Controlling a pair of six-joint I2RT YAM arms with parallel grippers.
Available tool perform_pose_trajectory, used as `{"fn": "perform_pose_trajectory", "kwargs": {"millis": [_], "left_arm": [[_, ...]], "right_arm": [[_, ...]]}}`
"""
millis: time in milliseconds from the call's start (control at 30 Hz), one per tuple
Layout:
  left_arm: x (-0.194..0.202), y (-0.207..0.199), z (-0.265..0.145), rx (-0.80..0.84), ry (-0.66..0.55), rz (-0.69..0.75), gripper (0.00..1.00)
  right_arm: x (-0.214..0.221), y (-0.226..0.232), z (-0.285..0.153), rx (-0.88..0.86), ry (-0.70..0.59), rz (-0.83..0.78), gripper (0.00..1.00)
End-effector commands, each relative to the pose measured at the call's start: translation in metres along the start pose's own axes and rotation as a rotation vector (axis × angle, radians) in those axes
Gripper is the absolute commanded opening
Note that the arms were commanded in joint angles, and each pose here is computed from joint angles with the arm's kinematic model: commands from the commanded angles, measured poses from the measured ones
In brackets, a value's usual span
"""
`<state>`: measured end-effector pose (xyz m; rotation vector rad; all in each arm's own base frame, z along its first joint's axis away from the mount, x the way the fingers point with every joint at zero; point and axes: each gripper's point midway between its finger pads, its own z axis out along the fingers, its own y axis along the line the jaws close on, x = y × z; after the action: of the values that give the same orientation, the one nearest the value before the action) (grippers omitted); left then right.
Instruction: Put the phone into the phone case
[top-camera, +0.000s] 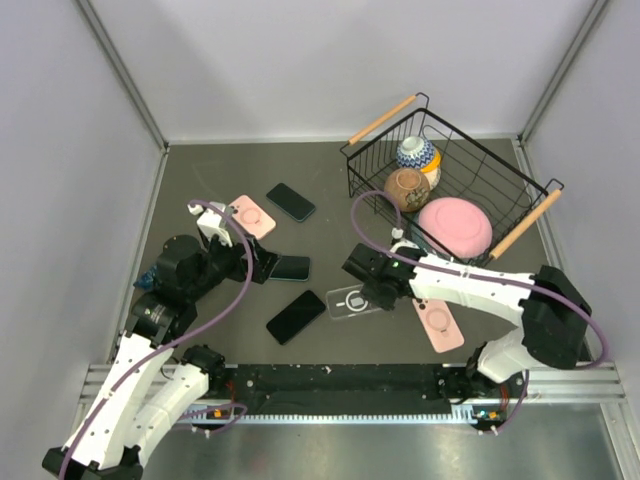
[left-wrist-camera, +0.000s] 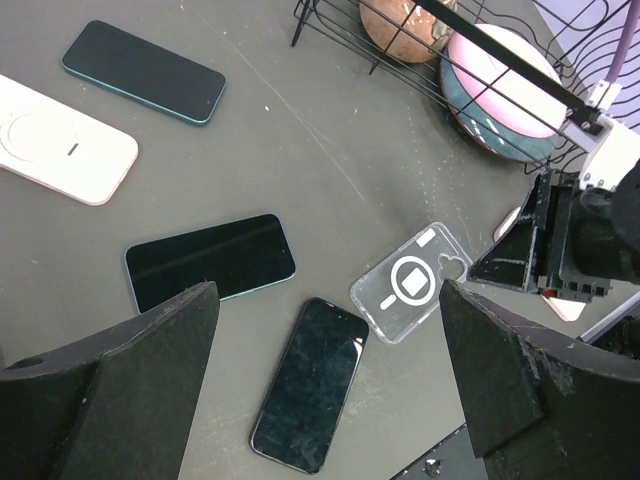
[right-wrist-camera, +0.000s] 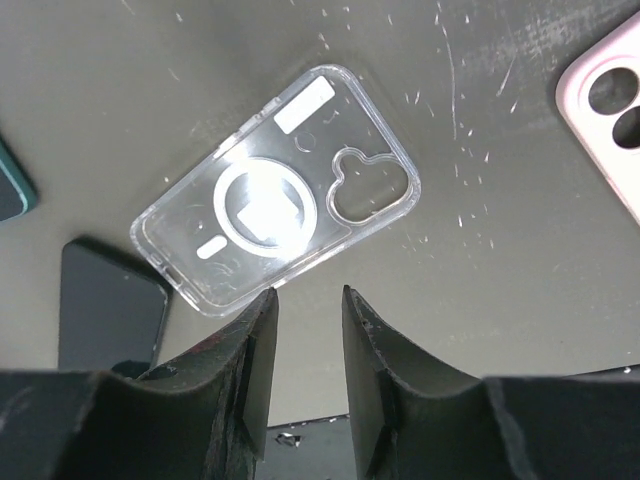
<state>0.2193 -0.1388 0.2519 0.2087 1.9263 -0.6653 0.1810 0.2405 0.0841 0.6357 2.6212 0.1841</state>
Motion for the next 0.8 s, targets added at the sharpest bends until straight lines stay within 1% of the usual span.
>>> {"fn": "perform_pose_trajectory", "kwargs": {"millis": [0, 100, 300, 500, 767], "left_arm": [[-0.014, -0.001, -0.004, -0.007, -0.047, 0.017, 0.96], [-0.014, -0.001, -0.005, -0.01, -0.053, 0.018, 0.96], [-0.014, -0.001, -0.005, -0.009, -0.053, 0.018, 0.96], [-0.016, -0.002, -0.006, -0.006, -0.06, 0.019, 0.96], [-0.016, -0.002, -0.007, -0.005, -0.063, 0.02, 0.96]], "right_arm": [[0.003, 0.002, 0.006, 0.039, -0.028, 0.059, 0.32], [0.012, -0.004, 0.015, 0.079, -0.006, 0.078, 0.33], [0.015, -0.01, 0.024, 0.115, -0.009, 0.08, 0.34], [0.027, -0.015, 0.034, 0.157, 0.016, 0.111, 0.36], [0.035, -0.022, 0.044, 0.203, 0.025, 0.128, 0.37]]}}
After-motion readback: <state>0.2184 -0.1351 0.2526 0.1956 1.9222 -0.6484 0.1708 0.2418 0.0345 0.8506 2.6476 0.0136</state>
